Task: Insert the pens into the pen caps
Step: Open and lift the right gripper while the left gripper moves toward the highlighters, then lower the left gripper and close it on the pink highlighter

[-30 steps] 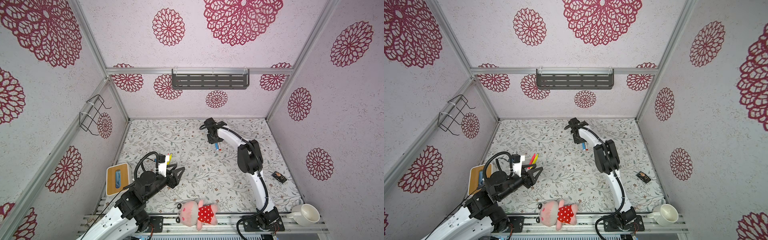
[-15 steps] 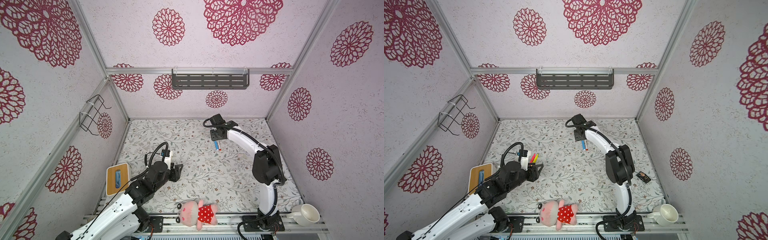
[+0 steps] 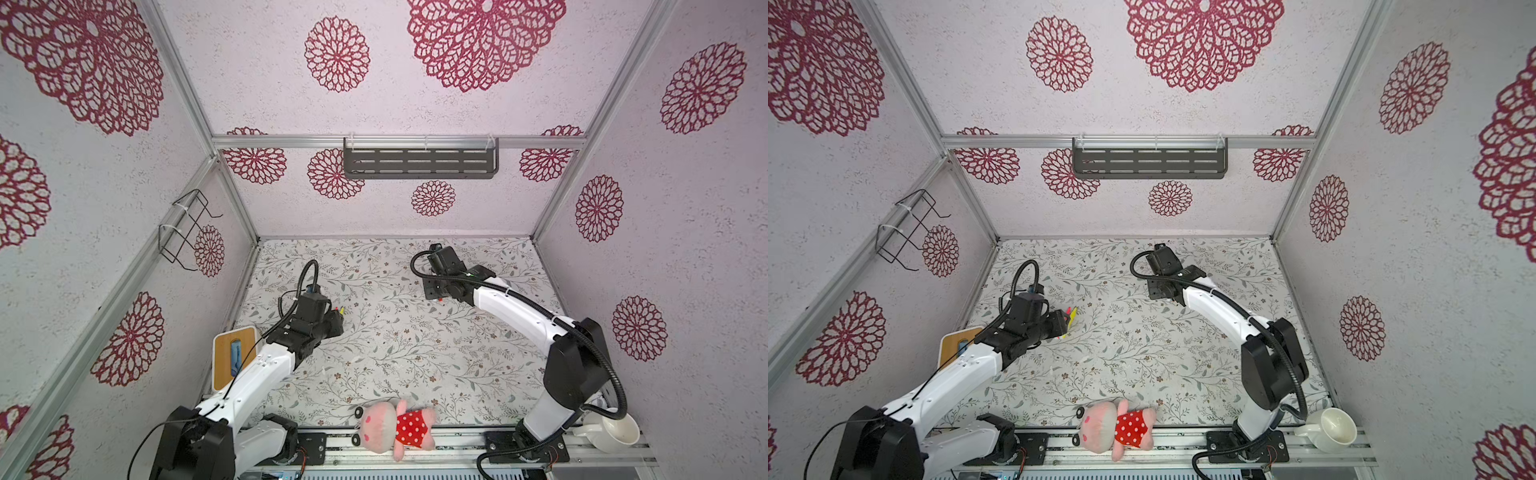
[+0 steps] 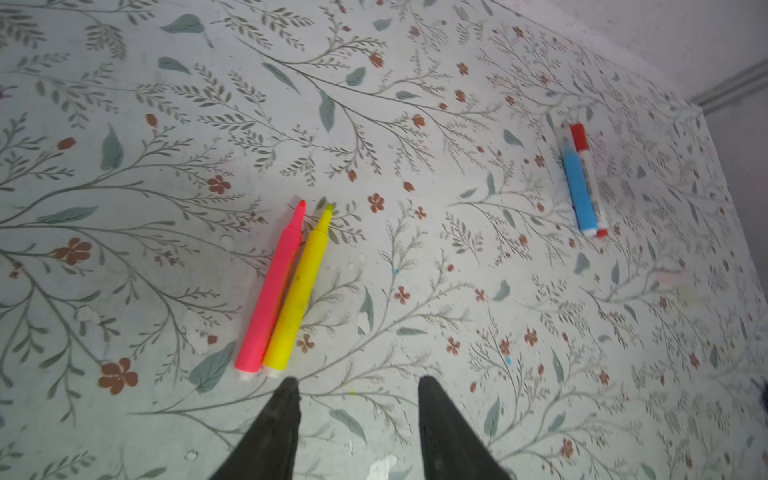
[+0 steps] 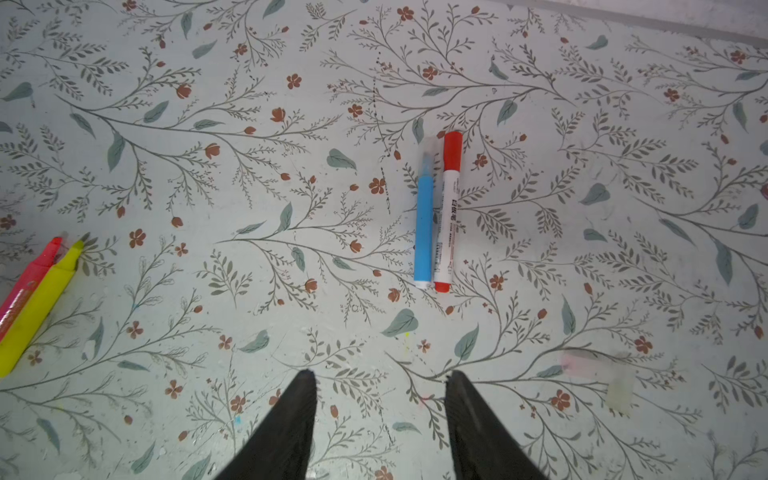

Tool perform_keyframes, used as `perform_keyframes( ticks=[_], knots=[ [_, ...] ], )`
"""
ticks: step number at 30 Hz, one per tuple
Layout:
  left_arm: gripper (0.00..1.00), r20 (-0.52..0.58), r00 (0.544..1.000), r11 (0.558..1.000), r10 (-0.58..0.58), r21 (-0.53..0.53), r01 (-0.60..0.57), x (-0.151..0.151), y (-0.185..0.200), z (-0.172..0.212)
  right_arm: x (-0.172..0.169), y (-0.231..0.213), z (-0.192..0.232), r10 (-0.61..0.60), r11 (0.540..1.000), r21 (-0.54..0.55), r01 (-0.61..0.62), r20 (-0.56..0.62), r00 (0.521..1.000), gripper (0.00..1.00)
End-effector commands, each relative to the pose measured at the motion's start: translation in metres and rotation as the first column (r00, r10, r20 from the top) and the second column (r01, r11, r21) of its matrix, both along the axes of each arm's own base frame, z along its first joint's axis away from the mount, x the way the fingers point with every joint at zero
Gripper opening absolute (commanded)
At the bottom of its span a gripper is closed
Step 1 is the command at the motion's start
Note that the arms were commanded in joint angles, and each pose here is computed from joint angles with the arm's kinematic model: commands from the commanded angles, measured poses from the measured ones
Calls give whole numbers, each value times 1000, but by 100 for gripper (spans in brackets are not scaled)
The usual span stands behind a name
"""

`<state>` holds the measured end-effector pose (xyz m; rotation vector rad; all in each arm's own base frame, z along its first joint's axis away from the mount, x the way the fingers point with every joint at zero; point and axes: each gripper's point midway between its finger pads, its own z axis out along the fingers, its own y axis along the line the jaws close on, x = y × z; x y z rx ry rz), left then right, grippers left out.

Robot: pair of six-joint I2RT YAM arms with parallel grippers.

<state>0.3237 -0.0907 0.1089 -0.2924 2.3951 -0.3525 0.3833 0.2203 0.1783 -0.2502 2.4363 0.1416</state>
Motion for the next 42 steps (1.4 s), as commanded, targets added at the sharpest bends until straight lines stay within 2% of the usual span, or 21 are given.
perform_keyframes(
  ticks=[1, 9, 18, 42],
  knots=[
    [47, -13, 999, 999, 42, -29, -43, 20, 12, -7, -9, -5, 33, -26, 995, 96, 18, 81, 996, 54],
    [48, -64, 994, 996, 91, 15, -90, 35, 26, -32, -49, -55, 49, -118, 990, 96, 105, 140, 983, 61],
    [47, -123, 989, 997, 82, -1, -82, 46, 33, -53, -76, -82, 37, -180, 978, 134, 162, 133, 975, 62],
    [39, -233, 972, 997, 22, 75, -4, 50, 24, -83, -92, -90, 30, -202, 965, 199, 173, 136, 970, 63]
  ],
)
